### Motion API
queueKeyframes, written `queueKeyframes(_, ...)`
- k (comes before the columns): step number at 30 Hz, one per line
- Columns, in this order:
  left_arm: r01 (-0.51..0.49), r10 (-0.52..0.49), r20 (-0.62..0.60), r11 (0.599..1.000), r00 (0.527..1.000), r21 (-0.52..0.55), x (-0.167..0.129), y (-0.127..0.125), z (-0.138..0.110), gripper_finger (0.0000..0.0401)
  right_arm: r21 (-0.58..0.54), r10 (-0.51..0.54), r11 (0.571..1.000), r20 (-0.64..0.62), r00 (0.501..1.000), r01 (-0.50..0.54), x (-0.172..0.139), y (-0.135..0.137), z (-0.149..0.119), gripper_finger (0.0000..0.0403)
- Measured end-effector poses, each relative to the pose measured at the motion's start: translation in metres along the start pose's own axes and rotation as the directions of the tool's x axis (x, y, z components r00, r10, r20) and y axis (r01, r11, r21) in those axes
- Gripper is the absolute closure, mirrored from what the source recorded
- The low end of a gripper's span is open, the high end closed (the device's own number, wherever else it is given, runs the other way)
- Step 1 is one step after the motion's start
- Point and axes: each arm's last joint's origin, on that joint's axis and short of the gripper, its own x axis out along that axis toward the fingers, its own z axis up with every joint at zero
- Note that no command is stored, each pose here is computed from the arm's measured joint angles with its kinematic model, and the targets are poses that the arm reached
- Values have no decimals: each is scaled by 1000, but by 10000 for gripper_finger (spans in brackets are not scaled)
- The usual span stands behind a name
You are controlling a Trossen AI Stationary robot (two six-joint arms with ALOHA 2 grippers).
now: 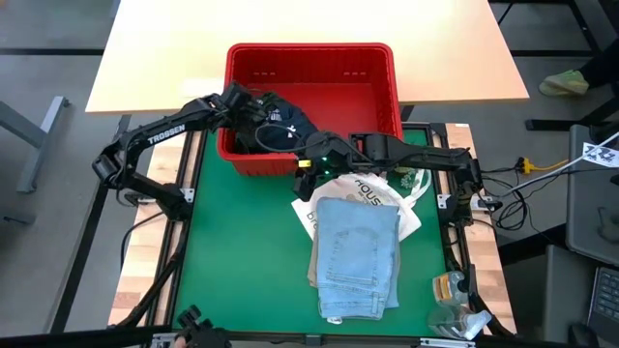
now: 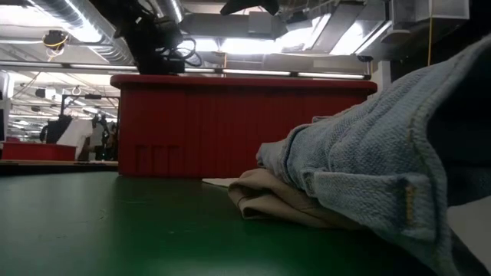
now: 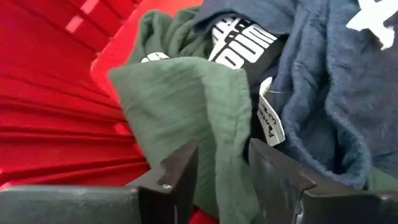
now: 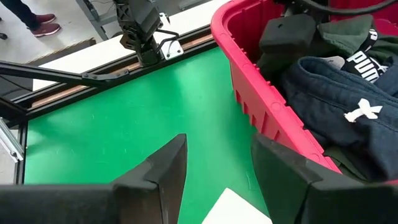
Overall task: Fold Laundry from Bin
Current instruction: Fold the green polo shirt
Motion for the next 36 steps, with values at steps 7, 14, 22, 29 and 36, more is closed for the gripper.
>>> queueKeyframes(7,-22,22,-10,1000,1000,20,17,-2,5,263,0,0,1000,0,1000,0,0,0,0,224)
queueKeyframes(14,-62,63,-13,997,998,51,26,-1,7,271,0,0,1000,-1,1000,0,0,0,0,224)
queueKeyframes(22,-42,43,-10,997,999,60,25,-2,6,369,0,0,1000,-1,1000,0,0,0,0,224)
queueKeyframes(29,-11,10,24,999,1000,50,15,-2,6,399,0,0,1000,-1,1000,0,0,0,0,224)
queueKeyframes(36,146,-142,150,989,978,-10,-13,0,8,400,0,-1,1000,-2,1000,1,0,0,0,224)
